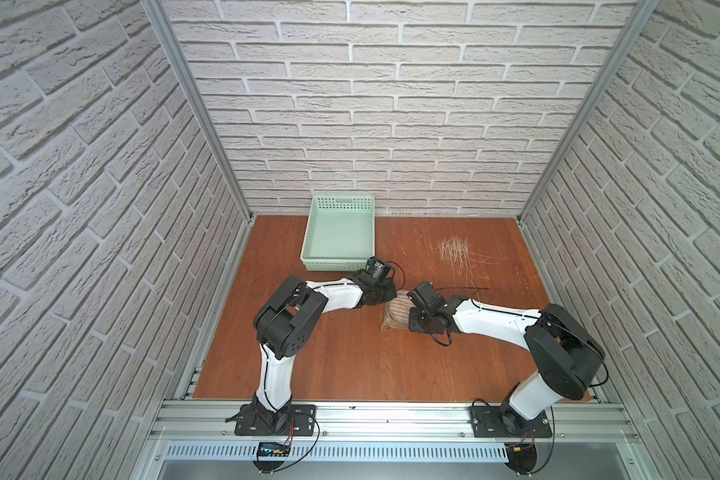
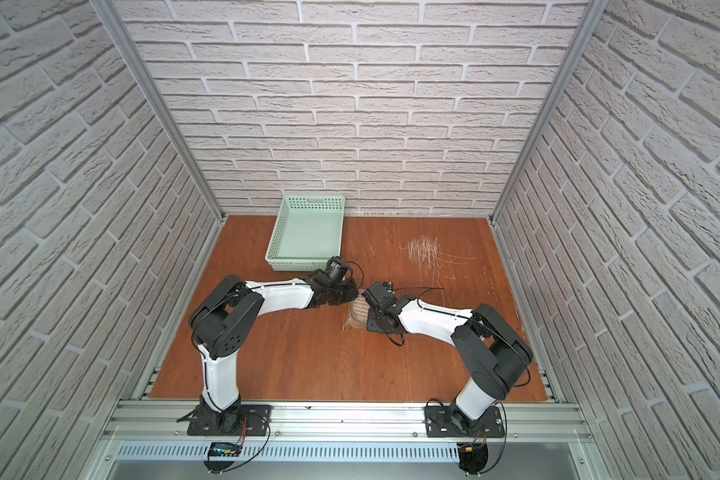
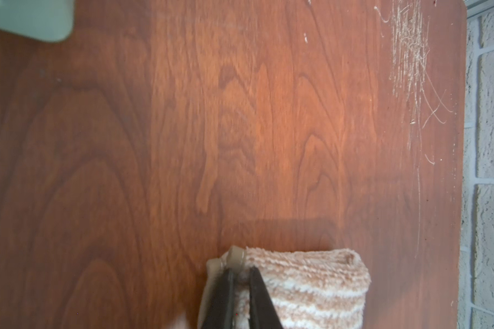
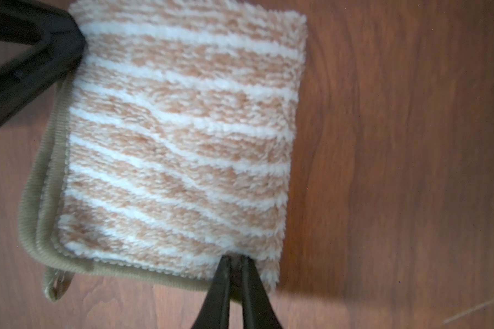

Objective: Fold the square dishcloth
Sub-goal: Smooth out the cleaning item at the center of the board.

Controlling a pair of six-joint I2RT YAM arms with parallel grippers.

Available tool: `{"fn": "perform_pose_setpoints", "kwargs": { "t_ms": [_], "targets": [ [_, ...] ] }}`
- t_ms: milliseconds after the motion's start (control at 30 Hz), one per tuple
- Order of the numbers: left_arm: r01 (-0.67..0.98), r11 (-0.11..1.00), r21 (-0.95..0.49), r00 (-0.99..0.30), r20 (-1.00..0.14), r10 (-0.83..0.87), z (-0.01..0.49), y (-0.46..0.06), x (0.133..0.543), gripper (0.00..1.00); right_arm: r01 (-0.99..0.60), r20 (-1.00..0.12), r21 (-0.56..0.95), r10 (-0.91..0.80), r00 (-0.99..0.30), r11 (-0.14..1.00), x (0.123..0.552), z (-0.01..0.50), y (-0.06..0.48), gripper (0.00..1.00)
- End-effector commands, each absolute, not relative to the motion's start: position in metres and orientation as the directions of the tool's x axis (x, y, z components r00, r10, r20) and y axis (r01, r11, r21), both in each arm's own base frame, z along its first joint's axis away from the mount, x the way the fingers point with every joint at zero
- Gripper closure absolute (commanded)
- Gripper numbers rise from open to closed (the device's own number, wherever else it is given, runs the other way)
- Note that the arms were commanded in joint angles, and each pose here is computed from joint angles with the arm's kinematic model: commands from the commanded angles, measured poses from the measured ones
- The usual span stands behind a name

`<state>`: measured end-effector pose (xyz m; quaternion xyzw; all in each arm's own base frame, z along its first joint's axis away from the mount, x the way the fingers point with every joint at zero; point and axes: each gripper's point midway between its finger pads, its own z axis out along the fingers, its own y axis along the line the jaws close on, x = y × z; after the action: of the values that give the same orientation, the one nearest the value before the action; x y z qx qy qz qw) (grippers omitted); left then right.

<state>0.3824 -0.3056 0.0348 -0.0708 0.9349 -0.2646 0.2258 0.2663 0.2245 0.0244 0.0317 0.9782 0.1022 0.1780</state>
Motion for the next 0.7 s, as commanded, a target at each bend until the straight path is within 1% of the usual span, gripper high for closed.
{"fn": "perform_pose_setpoints", "kwargs": {
  "t_ms": [0, 300, 467, 667],
  "targets": [
    [-0.009, 0.852, -0.524, -0.877, -0.404, -0.258, 0.044, -0.298, 0.381, 0.85, 0.002, -0.340, 0.178, 0.063, -0.938, 0.984, 0.262, 0.028, 0.217, 0.87],
    [0.053, 0.856, -0.514, -0.830, -0.499, -0.249, 0.098, -0.291, 0.370, 0.82, -0.026, -0.461, 0.178, 0.060, -0.885, 0.984, 0.281, 0.090, 0.214, 0.79],
    [0.105, 0.853, -0.512, -0.837, -0.509, -0.203, 0.101, -0.301, 0.352, 0.82, -0.008, -0.490, 0.200, 0.093, -0.867, 0.980, 0.305, 0.105, 0.216, 0.78],
    [0.148, 0.812, -0.565, -0.858, -0.481, -0.178, 0.085, -0.326, 0.330, 0.84, 0.016, -0.465, 0.252, 0.136, -0.875, 0.967, 0.334, 0.100, 0.223, 0.79]
  ]
}}
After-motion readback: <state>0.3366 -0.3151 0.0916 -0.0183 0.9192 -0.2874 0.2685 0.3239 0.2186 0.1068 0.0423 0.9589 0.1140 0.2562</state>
